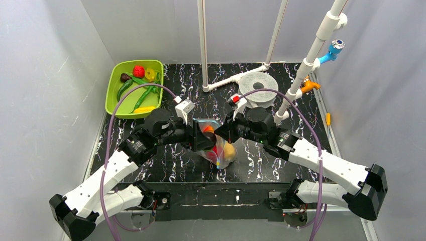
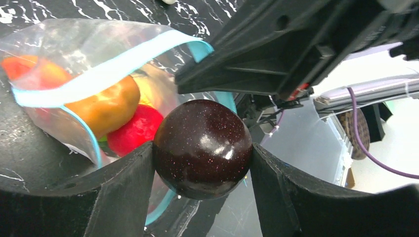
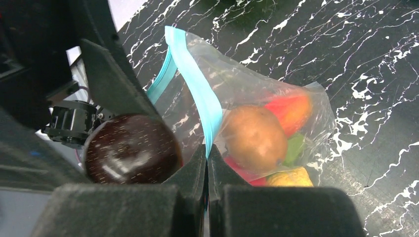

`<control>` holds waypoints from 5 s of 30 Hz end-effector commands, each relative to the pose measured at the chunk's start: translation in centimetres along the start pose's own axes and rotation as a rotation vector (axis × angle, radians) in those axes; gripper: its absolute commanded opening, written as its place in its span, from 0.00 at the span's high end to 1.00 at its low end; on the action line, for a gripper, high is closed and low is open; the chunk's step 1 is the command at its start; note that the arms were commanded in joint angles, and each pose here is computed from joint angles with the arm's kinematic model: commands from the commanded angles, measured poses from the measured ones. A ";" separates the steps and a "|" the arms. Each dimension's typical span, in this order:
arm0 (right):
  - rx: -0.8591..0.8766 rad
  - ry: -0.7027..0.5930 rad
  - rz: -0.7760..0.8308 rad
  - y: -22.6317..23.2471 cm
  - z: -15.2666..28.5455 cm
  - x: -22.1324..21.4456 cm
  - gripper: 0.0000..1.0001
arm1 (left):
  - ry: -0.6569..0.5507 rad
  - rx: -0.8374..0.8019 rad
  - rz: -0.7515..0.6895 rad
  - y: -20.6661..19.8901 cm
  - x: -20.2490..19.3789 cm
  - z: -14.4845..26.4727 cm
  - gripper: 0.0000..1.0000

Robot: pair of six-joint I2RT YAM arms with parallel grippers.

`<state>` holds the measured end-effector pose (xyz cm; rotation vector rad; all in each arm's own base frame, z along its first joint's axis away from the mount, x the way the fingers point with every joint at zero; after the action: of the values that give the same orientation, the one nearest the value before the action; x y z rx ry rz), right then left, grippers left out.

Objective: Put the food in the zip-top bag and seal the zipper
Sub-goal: Place the fake fruit in the zipper food storage bag, then pick up the fake fruit from the bin.

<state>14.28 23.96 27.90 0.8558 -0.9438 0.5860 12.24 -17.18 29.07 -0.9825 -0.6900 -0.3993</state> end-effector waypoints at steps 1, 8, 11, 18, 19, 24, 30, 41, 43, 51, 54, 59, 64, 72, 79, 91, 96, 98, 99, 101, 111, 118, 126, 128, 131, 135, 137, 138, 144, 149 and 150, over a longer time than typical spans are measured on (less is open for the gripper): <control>0.074 -0.091 0.005 1.4 0.9 2.6 0.99 | -0.052 0.042 -0.036 0.5 0.6 -0.5 0.53; 0.080 -0.080 -0.001 1.3 0.9 2.2 0.99 | -0.094 0.129 -0.028 0.9 1.0 -0.4 0.28; 0.070 -0.085 0.003 1.2 1.1 2.1 0.99 | -0.088 0.128 -0.035 0.7 1.1 0.0 0.15; 0.066 -0.078 0.008 1.1 0.9 1.9 0.99 | -0.130 0.125 -0.073 -0.2 2.0 1.1 0.11; 0.067 -0.079 0.009 1.0 0.8 1.9 0.99 | -0.135 0.124 -0.082 -0.4 2.2 1.3 0.11; 0.053 -0.075 0.012 0.8 0.9 1.6 0.99 | -0.191 0.157 -0.136 -1.2 3.3 2.9 0.11; 0.045 -0.068 0.014 0.6 0.9 1.3 0.99 | -0.306 0.282 -0.213 -1.5 4.6 5.5 0.07; 0.032 -0.064 0.029 0.4 0.7 1.1 0.99 | -0.582 0.836 -0.243 2.0 7.3 8.1 0.02; 0.027 -0.062 0.034 0.3 0.7 1.1 0.99 | -0.587 0.846 -0.247 2.6 7.9 7.6 0.02; 0.005 -0.063 0.052 0.0 0.7 1.0 0.99 | -0.575 0.850 -0.011 8.4 10.5 6.6 0.02; 0.000 -0.056 0.054 -0.2 0.5 0.9 0.99 | -0.624 0.857 0.110 11.2 11.8 6.5 0.02; 0.000 -0.047 0.050 -0.4 0.4 0.9 0.99 | -0.665 0.858 0.311 17.3 14.1 6.0 0.02; 0.001 -0.041 0.043 -0.5 0.6 0.7 0.99 | -0.740 0.823 0.480 25.2 16.0 6.6 0.02; -0.018 -0.029 0.029 -1.2 0.7 0.6 0.99 | -0.819 0.692 0.574 37.3 20.0 5.9 0.07; -0.033 -0.020 0.013 -1.6 0.8 0.7 0.99 | -0.801 0.715 0.554 43.2 21.8 4.1 0.21; -0.058 0.000 -0.006 -2.4 0.7 0.8 0.99 | -0.837 0.795 0.536 48.2 20.6 0.0 0.24; -0.064 0.003 -0.013 -2.7 0.8 0.9 0.99 | -0.780 0.840 0.478 48.8 20.4 -2.0 0.29; -0.068 0.006 -0.015 -2.8 0.7 0.8 0.99 | -0.779 0.854 0.475 49.1 20.1 -2.5 0.31; -0.070 0.005 -0.016 -2.8 0.7 0.9 0.99 | -0.776 0.864 0.471 49.1 20.0 -2.7 0.32; -0.071 0.006 -0.018 -2.9 0.7 0.9 0.99 | -0.765 0.892 0.452 49.1 19.8 -3.1 0.35; -0.076 0.009 -0.028 -3.3 0.6 0.9 0.99 | -0.651 1.154 0.418 49.6 19.8 -4.5 0.35; -0.086 0.010 -0.034 -3.6 0.7 0.9 0.99 | -0.653 1.186 0.425 50.0 19.8 -5.0 0.49; -0.083 0.006 -0.036 -3.8 0.6 0.9 0.99 | -0.690 1.177 0.374 48.0 21.0 -3.7 0.65; -0.080 0.006 -0.036 -3.8 0.6 0.9 0.99 | -0.701 1.173 0.354 47.1 21.6 -3.2 0.68; -0.074 0.004 -0.039 -3.8 0.7 0.9 0.99 | -0.721 1.147 0.330 45.7 22.5 -2.5 0.69; -0.068 0.001 -0.042 -3.7 0.8 0.9 0.99 | -0.724 1.129 0.327 44.2 23.2 -1.4 0.72; -0.067 -0.001 -0.044 -3.7 0.9 0.9 0.99 | -0.741 1.130 0.317 43.3 23.3 -0.6 0.73; -0.066 -0.003 -0.044 -3.6 0.9 0.9 0.99 | -0.746 1.128 0.310 42.8 23.3 -0.3 0.73; -0.059 -0.011 -0.039 -3.6 0.9 1.1 0.99 | -0.770 1.125 0.280 38.3 24.2 2.9 0.74; -0.048 -0.014 -0.031 -3.4 0.8 1.5 0.99 | -0.801 1.085 0.251 33.1 24.6 6.0 0.74; -0.046 -0.013 -0.032 -3.4 0.8 1.5 0.99 | -0.794 1.072 0.251 31.9 24.5 6.6 0.74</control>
<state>17.02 21.33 26.71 0.7877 -0.9038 0.5209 49.97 4.46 22.32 -0.1084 -1.1861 0.6372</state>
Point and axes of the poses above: each gripper's point midway between its finger pads, its own z axis back along the fingers, its own y axis along the line the jaws close on, x = y × z, the point moved 10 cm from there along z, back along the fingers, and after that the axes turned 2 degrees about z, right-handed, at the moved point
